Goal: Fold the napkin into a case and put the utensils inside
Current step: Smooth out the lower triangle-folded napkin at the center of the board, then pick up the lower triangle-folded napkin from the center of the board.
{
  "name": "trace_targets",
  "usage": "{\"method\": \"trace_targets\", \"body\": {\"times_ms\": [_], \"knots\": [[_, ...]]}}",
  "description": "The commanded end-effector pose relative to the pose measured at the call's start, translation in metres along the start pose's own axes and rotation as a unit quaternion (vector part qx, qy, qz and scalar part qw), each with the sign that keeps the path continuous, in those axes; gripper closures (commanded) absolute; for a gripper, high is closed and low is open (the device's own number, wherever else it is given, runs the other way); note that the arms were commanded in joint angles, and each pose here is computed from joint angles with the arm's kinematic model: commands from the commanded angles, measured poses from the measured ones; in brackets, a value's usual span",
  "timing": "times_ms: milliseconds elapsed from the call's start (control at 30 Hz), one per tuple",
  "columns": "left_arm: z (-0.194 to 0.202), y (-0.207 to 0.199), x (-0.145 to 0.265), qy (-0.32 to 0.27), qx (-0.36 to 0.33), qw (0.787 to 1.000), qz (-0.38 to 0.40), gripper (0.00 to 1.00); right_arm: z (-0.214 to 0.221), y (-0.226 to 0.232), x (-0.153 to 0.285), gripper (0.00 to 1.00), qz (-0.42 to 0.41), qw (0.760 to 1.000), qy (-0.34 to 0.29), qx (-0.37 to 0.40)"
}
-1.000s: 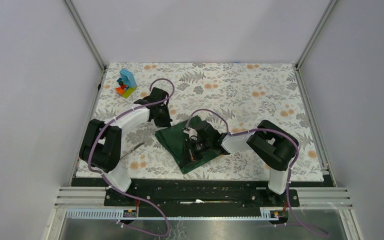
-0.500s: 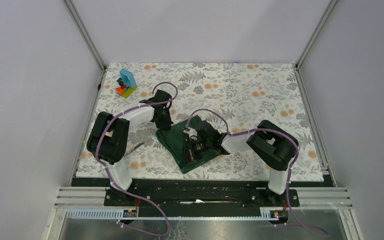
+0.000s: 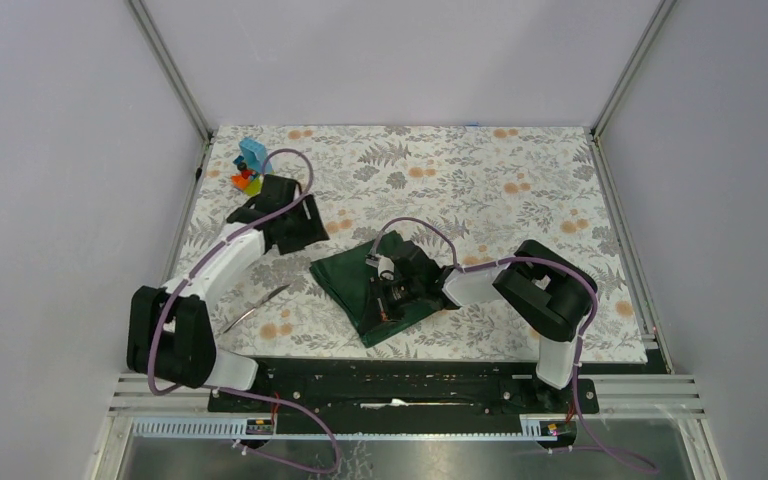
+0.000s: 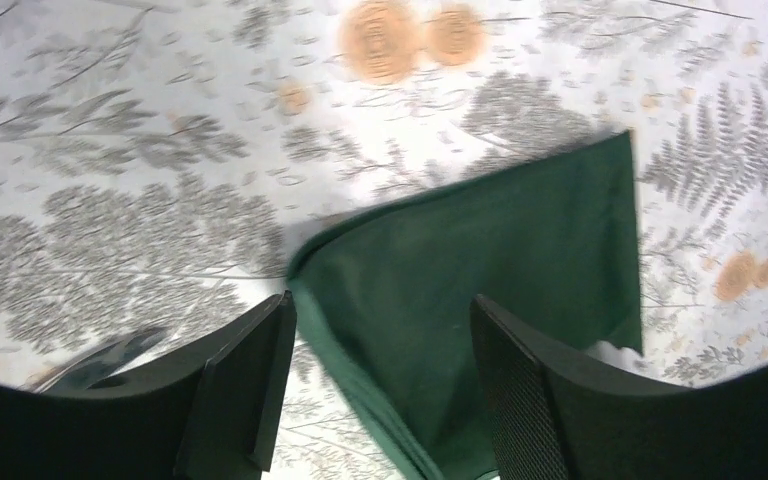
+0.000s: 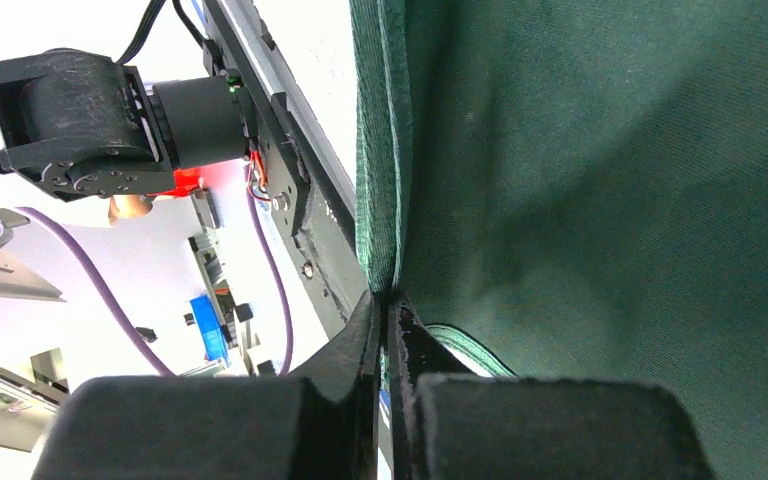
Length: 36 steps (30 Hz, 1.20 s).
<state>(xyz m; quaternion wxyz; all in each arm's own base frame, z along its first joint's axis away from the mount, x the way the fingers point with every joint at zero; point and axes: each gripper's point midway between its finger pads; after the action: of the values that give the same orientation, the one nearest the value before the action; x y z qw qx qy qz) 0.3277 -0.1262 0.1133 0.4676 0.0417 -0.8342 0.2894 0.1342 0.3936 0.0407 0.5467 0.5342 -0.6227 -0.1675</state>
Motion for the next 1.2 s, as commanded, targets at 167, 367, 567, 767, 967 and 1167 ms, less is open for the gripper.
{"method": "trace_targets", "body": {"times_ms": [167, 367, 567, 767, 967, 1167], "knots": [[0.013, 0.054, -0.015, 0.048, 0.067, 0.997, 0.011, 0.35, -0.007, 0.016, 0.003, 1.00, -0.024, 0.999, -0.012, 0.024], [0.030, 0.051, -0.031, 0.079, 0.088, 0.992, 0.045, 0.40, -0.007, 0.017, 0.004, 1.00, -0.025, 0.999, -0.014, 0.025], [0.035, 0.049, -0.042, 0.088, 0.092, 0.991, 0.044, 0.58, -0.006, 0.018, 0.004, 1.00, -0.027, 0.999, -0.015, 0.024], [0.037, 0.051, -0.049, 0.084, 0.088, 0.992, 0.028, 0.69, -0.006, 0.019, 0.005, 1.00, -0.028, 0.999, -0.016, 0.026], [0.022, 0.039, -0.038, 0.051, 0.067, 0.996, 0.017, 0.87, -0.003, 0.026, 0.007, 1.00, -0.048, 0.998, -0.015, 0.028], [0.014, 0.010, -0.029, 0.035, 0.052, 0.998, -0.008, 1.00, 0.006, 0.028, 0.010, 1.00, -0.092, 0.996, -0.018, 0.011]]}}
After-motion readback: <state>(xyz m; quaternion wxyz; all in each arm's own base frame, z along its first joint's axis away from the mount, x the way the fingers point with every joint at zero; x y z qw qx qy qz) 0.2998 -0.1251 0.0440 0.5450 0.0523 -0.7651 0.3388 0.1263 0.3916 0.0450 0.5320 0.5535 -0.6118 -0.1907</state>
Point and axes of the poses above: each gripper's point midway between its finger pads, its own x axis back along the fingers, its own y axis along the line the jaws close on, z = x × y, and after that the axes turned 13 degrees about x, right-handed
